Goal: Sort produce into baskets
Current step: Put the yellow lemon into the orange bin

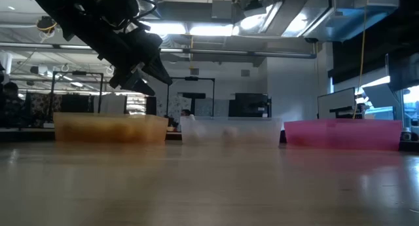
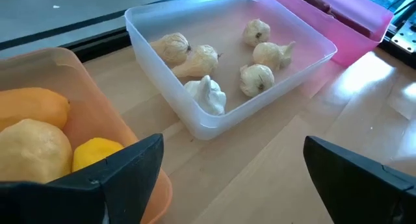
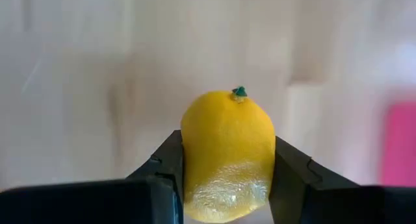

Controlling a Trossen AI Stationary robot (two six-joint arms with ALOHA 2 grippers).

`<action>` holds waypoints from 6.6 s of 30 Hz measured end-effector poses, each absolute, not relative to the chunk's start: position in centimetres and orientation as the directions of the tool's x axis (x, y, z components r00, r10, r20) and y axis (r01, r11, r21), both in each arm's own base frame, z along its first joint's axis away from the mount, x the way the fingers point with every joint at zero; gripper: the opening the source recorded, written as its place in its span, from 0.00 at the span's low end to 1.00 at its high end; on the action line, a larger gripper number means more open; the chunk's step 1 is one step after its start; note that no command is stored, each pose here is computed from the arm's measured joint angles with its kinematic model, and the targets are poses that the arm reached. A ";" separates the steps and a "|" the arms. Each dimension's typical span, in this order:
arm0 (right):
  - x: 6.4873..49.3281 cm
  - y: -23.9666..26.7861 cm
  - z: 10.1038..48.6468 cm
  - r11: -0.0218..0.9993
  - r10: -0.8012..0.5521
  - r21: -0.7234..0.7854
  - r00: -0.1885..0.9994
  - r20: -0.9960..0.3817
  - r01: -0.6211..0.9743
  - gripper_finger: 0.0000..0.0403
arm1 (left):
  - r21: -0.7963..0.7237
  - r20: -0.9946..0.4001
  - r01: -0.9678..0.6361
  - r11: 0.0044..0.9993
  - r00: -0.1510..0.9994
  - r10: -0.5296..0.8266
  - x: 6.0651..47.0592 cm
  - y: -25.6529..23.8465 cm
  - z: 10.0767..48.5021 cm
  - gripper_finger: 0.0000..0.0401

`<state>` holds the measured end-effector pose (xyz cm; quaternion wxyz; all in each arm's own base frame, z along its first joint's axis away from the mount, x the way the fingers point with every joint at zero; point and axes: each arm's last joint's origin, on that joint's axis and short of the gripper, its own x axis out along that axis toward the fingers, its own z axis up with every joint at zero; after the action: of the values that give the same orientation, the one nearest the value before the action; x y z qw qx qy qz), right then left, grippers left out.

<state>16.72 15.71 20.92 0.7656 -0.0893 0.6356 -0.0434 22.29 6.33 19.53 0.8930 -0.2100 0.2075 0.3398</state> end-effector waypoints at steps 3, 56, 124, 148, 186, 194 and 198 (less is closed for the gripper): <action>17.4 13.9 22.3 0.974 -0.214 -0.225 0.277 -0.937 -0.006 0.32 | -0.242 -0.512 -0.691 0.682 0.688 0.515 22.3 6.2 19.5 0.91; 30.2 8.9 28.7 0.989 -0.061 -0.145 0.971 -0.229 0.028 0.35 | -0.077 -0.011 -0.063 0.995 0.998 0.062 33.6 -6.7 22.8 0.89; 27.1 11.2 27.6 0.991 0.021 -0.106 0.886 -0.462 -0.079 0.70 | 0.078 -0.613 -0.780 0.621 0.453 0.647 26.5 5.0 21.2 0.39; 27.1 11.1 27.5 0.991 0.019 -0.109 0.883 -0.469 -0.079 0.70 | 0.137 -0.704 -0.970 0.203 0.049 0.709 19.7 13.6 16.6 0.52; 18.0 13.7 24.6 0.981 0.164 0.188 0.303 -0.939 0.050 0.70 | -0.040 -0.553 -0.718 0.695 0.595 0.583 24.6 4.2 21.6 0.69; 15.6 16.8 23.9 0.967 0.251 0.256 0.176 -0.952 0.003 0.70 | -0.017 -0.525 -0.710 0.704 0.605 0.598 24.8 4.0 21.8 0.69; 14.8 18.4 22.9 0.962 0.267 0.271 0.089 -0.959 0.029 0.70 | -0.007 -0.519 -0.720 0.694 0.596 0.612 24.8 4.0 21.9 0.69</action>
<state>14.82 18.43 22.86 0.7296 0.1104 0.6699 0.0818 24.80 4.04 21.86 0.8867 -0.1087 0.2468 0.3756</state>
